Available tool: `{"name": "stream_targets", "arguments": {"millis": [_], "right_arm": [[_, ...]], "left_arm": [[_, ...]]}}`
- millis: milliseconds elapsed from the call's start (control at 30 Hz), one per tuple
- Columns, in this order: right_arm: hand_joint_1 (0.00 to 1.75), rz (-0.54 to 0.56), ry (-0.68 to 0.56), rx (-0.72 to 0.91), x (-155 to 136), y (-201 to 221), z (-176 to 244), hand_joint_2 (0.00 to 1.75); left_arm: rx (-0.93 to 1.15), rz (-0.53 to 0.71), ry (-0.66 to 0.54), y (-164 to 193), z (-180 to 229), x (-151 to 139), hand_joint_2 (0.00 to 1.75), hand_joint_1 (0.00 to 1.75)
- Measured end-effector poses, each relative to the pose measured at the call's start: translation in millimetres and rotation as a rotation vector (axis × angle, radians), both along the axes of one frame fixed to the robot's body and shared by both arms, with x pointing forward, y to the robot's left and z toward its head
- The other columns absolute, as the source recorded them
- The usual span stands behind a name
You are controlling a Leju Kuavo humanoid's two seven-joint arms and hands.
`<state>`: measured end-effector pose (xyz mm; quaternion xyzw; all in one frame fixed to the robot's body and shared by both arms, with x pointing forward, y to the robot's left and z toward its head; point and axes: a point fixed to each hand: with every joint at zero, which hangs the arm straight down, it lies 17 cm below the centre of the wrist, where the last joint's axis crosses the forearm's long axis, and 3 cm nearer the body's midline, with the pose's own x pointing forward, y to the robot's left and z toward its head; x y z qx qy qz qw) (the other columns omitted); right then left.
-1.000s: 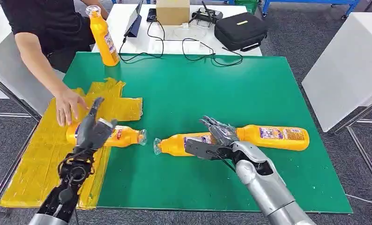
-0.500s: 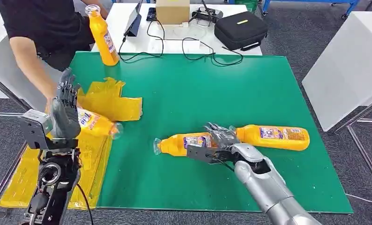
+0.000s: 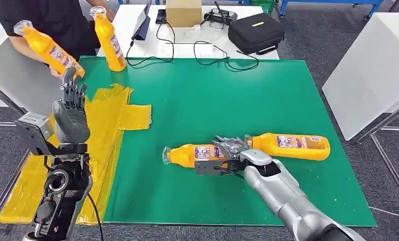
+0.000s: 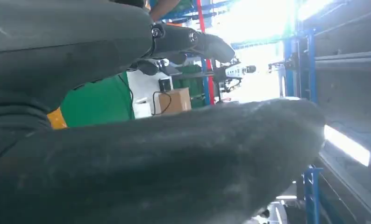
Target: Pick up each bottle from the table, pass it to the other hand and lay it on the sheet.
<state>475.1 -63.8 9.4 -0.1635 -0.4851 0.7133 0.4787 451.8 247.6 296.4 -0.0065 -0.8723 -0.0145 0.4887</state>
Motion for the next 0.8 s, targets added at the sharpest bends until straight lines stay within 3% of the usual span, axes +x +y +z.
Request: {"name": "stream_targets", "arguments": {"millis": [367, 400, 633, 800], "right_arm": [[1.75, -0.005, 0.034, 0.020, 2, 9, -4, 1.75], [1.75, -0.021, 0.029, 0.049, 4, 10, -1, 1.75], [1.75, -0.161, 0.044, 0.410, -1, 30, 37, 1.75], [1.75, -0.218, -0.030, 0.803, -5, 32, 142, 1.75]], "left_arm": [[-0.041, -0.011, 0.038, -1, -9, 4, 0.00, 0.00], [-0.065, -0.030, 0.062, -2, -12, 5, 1.75, 0.00], [-0.273, -0.155, 0.242, -10, -50, 0, 1.75, 0.00], [-0.388, -0.176, 0.330, -5, -81, -9, 1.75, 0.00]]}}
